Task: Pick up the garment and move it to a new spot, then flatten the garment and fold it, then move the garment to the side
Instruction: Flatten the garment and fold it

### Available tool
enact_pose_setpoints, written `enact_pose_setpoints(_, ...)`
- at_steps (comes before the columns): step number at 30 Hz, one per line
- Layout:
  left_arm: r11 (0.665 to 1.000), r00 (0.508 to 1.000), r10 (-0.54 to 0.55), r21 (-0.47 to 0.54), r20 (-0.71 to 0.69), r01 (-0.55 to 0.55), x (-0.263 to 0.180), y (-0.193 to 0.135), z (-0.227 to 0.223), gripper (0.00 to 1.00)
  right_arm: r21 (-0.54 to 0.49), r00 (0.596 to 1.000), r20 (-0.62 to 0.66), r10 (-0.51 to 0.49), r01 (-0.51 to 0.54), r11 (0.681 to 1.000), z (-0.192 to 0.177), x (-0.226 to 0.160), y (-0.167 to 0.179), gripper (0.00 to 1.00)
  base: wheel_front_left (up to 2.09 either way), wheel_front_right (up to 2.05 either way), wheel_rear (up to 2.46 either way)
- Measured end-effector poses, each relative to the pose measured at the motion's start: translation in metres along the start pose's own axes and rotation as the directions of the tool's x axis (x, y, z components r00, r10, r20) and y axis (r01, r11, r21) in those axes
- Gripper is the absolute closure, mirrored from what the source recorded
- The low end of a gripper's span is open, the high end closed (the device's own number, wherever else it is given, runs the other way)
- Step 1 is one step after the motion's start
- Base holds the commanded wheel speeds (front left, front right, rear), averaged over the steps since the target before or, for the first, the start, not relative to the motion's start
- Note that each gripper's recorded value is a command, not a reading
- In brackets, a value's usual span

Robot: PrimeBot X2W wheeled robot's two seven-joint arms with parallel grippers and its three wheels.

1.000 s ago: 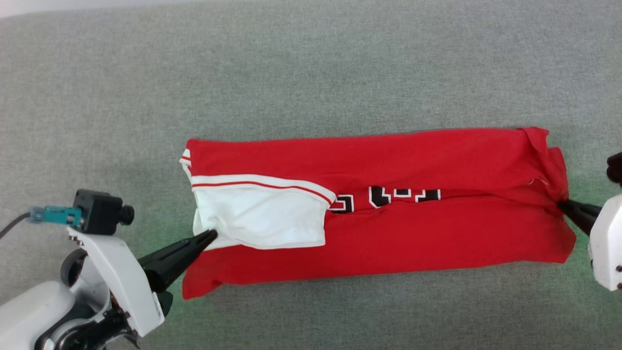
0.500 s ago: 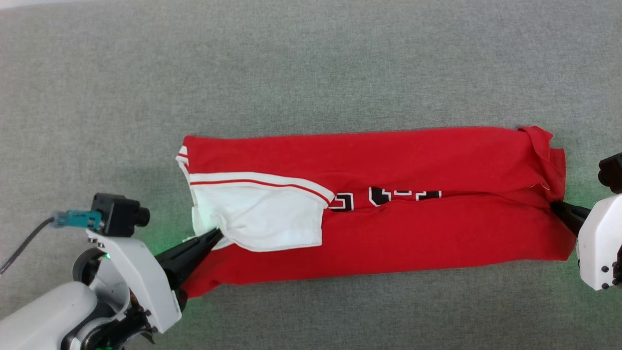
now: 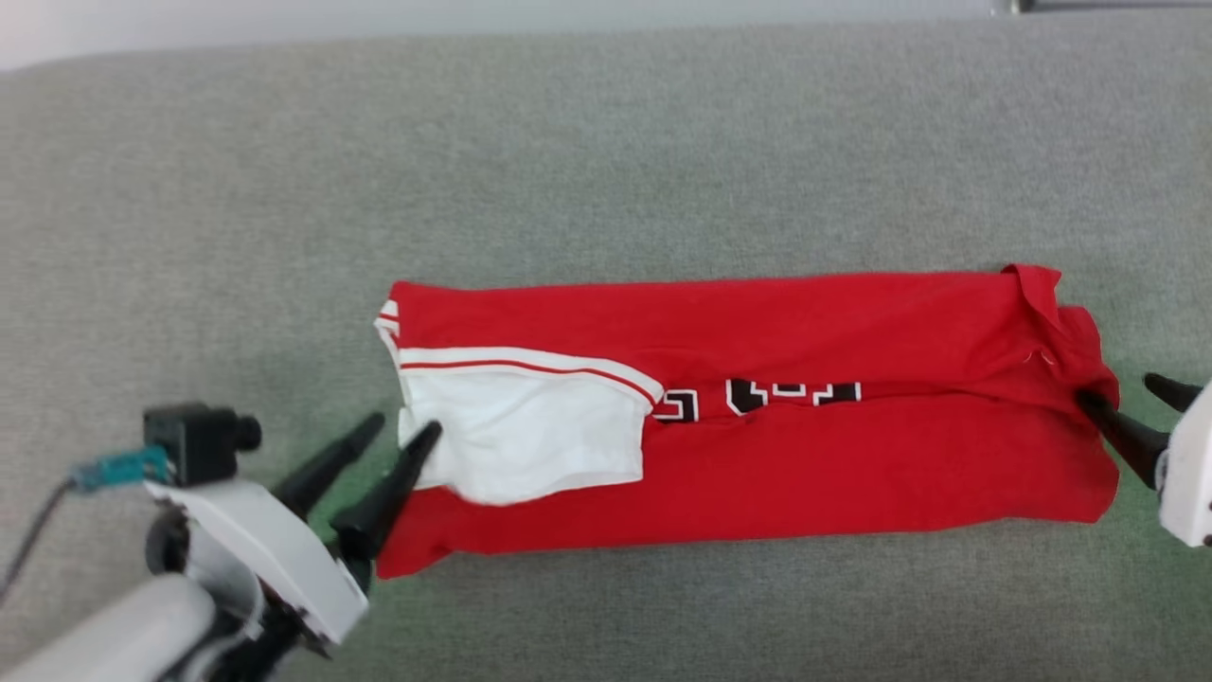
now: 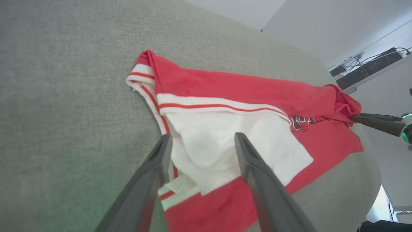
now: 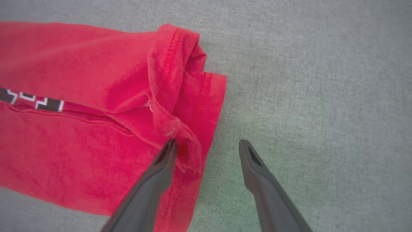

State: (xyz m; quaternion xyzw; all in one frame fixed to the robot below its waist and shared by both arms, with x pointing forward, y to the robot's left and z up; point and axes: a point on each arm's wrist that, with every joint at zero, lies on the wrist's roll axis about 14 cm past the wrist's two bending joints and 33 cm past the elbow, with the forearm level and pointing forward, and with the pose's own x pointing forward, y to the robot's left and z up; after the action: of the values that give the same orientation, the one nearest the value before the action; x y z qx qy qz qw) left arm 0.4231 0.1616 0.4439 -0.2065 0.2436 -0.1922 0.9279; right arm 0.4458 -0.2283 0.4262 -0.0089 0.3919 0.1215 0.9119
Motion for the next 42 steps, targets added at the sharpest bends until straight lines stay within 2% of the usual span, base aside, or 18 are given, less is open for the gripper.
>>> enact_pose_setpoints(7,0.995,0.997,0.073,-0.068,0.038,-0.070,-0.018,0.003,-0.019,0.00,0.044,0.999,-0.036,-0.010,0.012,0.999,-0.007,-0.006,-0.006,0.00,0.00,0.00,0.00)
enact_pose_setpoints(14,0.984,0.979,0.161,-0.101,0.126,-0.148,-0.036,0.012,-0.017,0.00,0.102,0.995,-0.104,-0.005,0.016,0.995,-0.023,-0.008,-0.009,0.00,0.00,0.00,0.00)
enact_pose_setpoints(23,0.971,0.908,0.236,-0.057,0.346,-0.231,-0.063,0.013,0.014,0.00,0.155,0.986,-0.159,0.043,-0.019,0.988,-0.032,0.004,0.005,0.00,0.00,0.00,0.00)
enact_pose_setpoints(30,0.953,0.842,0.283,-0.035,0.460,-0.301,-0.083,0.016,0.026,0.00,0.142,0.976,-0.209,0.062,-0.032,0.989,-0.023,0.021,0.015,0.00,0.00,0.00,0.00)
enact_pose_setpoints(36,0.932,0.810,0.314,0.001,0.495,-0.362,-0.092,0.024,0.026,0.00,0.121,0.956,-0.289,0.054,-0.019,0.992,-0.023,0.035,0.020,0.00,0.00,0.00,0.00)
enact_pose_setpoints(41,0.918,0.797,0.328,0.027,0.507,-0.396,-0.093,0.029,0.025,0.00,0.062,0.931,-0.365,0.032,-0.010,0.998,-0.026,0.043,0.023,0.00,0.00,0.00,0.00)
enact_pose_setpoints(42,0.916,0.798,0.330,0.035,0.505,-0.401,-0.092,0.030,0.023,0.00,0.057,0.926,-0.377,0.033,-0.013,0.998,-0.027,0.045,0.024,0.03,0.00,0.00,0.00)
